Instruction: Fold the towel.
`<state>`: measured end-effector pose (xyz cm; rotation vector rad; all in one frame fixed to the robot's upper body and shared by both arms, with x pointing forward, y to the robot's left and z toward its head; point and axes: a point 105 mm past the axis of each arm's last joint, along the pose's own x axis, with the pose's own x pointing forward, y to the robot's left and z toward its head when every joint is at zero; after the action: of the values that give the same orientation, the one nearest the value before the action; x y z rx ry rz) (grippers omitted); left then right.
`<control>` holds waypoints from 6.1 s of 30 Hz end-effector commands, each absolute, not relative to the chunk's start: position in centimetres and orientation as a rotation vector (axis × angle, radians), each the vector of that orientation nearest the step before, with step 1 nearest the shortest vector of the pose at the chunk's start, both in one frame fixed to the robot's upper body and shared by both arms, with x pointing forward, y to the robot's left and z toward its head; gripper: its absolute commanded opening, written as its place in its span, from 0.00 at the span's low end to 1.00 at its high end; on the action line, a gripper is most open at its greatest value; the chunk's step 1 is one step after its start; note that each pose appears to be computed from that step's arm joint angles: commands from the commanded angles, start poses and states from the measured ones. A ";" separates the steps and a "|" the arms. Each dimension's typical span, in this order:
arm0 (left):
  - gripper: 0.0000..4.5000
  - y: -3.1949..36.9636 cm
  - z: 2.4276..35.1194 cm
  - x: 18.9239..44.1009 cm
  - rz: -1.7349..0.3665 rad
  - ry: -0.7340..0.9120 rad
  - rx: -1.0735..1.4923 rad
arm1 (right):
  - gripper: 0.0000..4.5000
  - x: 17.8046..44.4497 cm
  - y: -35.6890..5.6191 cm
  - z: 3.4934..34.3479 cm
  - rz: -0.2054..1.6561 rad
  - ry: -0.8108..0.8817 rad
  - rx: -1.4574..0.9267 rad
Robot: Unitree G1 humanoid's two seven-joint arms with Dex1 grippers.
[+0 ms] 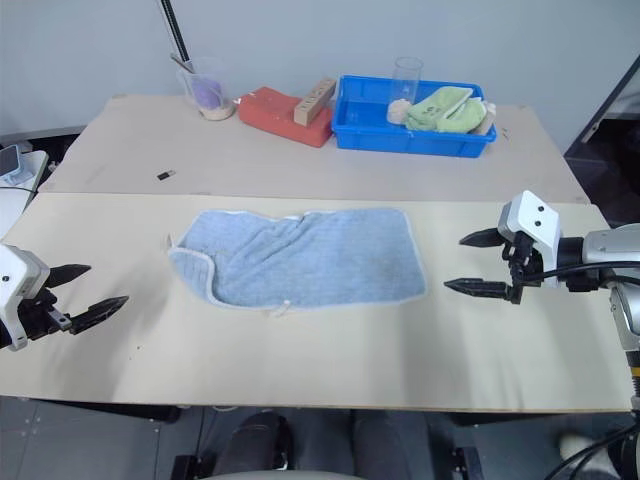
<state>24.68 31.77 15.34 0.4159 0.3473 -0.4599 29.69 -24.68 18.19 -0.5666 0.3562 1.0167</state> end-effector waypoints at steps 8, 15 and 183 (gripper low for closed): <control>1.00 30.8 17.4 25.2 -0.501 0.282 0.413 | 1.00 30.1 -24.2 19.1 1.011 0.287 -0.591; 1.00 30.3 18.5 25.7 -0.535 0.191 0.380 | 1.00 30.1 -24.0 19.2 1.009 0.277 -0.587; 1.00 24.5 12.0 28.5 -0.150 0.247 0.250 | 1.00 27.2 -10.7 21.4 1.387 0.108 -0.347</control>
<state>28.56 24.16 10.63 0.2353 0.2922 -0.1810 27.29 -10.93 20.48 -0.3155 0.1574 1.3779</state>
